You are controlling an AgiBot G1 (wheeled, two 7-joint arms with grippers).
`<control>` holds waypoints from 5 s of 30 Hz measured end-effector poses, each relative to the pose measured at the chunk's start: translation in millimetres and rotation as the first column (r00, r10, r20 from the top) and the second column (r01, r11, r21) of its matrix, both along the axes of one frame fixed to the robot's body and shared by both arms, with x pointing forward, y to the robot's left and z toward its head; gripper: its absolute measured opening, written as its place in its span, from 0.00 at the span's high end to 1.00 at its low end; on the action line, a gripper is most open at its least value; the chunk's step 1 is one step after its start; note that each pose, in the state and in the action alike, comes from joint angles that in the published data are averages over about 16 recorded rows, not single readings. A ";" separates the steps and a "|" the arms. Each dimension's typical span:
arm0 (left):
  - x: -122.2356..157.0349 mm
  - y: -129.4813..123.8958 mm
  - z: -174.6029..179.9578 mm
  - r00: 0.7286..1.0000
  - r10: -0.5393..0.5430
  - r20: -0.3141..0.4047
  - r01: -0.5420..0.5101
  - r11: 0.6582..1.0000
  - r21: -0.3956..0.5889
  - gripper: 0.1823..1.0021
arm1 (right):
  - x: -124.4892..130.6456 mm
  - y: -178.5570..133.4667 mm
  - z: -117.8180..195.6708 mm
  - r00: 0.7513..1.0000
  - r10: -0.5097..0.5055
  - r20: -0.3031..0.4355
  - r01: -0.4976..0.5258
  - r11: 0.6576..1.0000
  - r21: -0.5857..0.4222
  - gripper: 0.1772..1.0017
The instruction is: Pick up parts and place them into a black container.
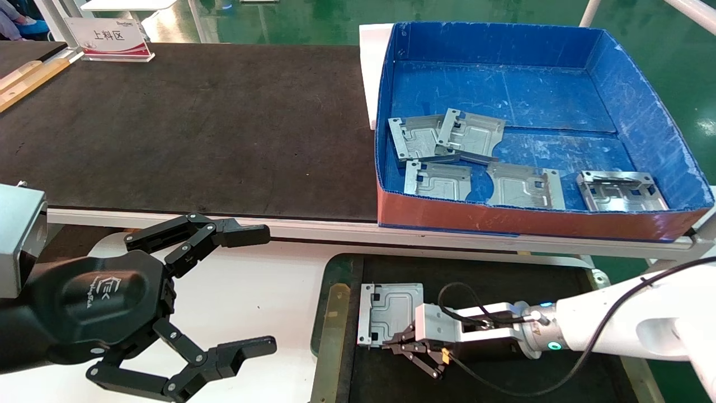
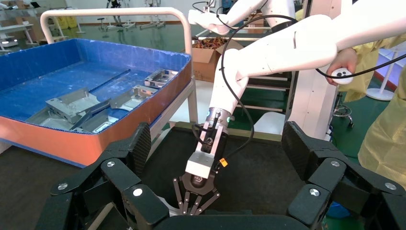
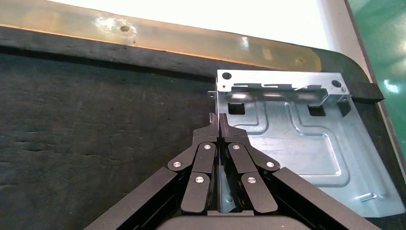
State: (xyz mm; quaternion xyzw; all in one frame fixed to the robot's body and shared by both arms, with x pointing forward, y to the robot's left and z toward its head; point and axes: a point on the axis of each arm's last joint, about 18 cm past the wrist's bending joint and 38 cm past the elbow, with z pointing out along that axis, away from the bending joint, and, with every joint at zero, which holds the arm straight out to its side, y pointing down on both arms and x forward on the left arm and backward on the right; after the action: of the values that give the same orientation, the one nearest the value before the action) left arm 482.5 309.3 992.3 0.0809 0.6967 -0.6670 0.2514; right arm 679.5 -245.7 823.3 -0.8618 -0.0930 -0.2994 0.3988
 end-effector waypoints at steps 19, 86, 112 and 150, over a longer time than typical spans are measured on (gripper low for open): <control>0.0 0.0 0.0 1.000 0.000 0.000 0.000 1.000 0.000 0.00 | 10.4 7.2 0.8 0.999 -0.045 -0.010 0.046 0.998 0.037 0.98; 0.1 0.1 0.0 1.000 0.000 0.000 0.000 1.000 -0.001 0.00 | -134.3 -60.0 197.3 0.936 0.213 0.281 -0.307 0.884 0.352 0.00; 0.1 0.1 0.0 1.000 0.000 0.000 0.000 1.000 -0.001 0.00 | -165.3 -58.4 181.7 0.961 0.225 0.161 -0.275 0.845 0.459 0.00; 0.1 0.2 0.0 1.000 0.001 0.000 -0.001 1.000 -0.001 0.00 | -206.3 -56.5 168.5 0.969 0.245 0.025 -0.220 0.814 0.538 0.00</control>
State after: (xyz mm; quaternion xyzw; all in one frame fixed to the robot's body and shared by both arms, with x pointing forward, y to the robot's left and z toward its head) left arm 482.6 309.5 992.3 0.0804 0.6964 -0.6673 0.2516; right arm 473.2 -302.2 991.8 -0.7044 -0.1011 -0.2429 0.6593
